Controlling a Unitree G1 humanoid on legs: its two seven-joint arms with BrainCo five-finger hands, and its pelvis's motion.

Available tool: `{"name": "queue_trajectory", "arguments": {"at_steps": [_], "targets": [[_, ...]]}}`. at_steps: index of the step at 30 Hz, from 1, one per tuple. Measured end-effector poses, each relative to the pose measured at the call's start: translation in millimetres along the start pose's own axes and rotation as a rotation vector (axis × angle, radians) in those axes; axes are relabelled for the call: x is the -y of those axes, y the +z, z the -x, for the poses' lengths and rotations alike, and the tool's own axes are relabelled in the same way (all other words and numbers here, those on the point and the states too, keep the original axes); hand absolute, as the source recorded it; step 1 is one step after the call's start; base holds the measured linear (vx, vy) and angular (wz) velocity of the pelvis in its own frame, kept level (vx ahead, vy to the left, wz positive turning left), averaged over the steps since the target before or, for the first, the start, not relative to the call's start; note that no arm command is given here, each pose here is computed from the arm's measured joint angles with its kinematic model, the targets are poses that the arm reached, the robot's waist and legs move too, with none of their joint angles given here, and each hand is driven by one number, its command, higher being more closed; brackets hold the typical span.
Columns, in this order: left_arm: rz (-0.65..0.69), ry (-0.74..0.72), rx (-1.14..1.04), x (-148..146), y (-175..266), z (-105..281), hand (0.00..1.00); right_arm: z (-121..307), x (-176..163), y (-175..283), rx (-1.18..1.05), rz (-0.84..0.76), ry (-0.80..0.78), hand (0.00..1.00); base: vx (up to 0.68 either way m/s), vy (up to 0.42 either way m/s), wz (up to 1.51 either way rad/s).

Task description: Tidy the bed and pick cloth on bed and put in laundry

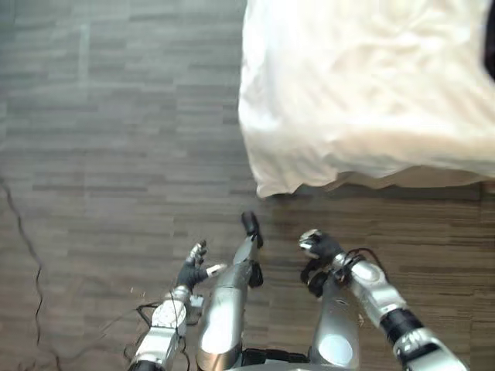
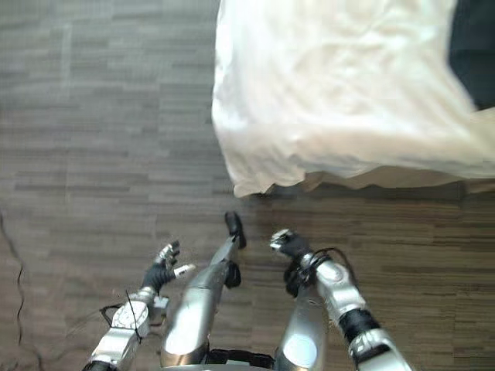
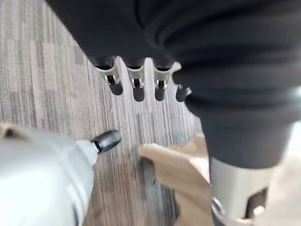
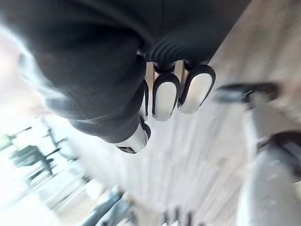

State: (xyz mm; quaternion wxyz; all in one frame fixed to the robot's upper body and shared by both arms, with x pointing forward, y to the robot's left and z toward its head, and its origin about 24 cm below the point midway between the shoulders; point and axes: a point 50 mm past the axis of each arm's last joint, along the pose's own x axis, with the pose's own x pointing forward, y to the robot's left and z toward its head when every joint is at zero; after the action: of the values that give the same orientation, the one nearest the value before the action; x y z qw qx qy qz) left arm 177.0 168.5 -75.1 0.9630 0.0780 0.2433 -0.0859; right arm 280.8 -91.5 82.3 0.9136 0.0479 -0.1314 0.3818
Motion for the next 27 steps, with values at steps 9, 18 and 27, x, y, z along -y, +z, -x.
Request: {"name": "queue_trajectory", "arguments": {"at_steps": [9, 18, 27], "targets": [[0.001, 0.039, -0.024, 2, 1, -7, 0.0, -68, 80, 151, 0.402, 0.149, -0.234, 1.0, 0.07, -0.107, -0.05], [0.055, 0.072, 0.122, 1, 38, -27, 0.0, -20, 194, 163, 0.022, 0.217, -0.798, 1.0, 0.02, -0.055, 0.04], [0.064, 0.169, 0.119, -23, 31, -12, 0.0, 88, 176, 68, -0.12, 0.282, -0.907, 1.0, 0.02, -0.019, -0.17]]}}
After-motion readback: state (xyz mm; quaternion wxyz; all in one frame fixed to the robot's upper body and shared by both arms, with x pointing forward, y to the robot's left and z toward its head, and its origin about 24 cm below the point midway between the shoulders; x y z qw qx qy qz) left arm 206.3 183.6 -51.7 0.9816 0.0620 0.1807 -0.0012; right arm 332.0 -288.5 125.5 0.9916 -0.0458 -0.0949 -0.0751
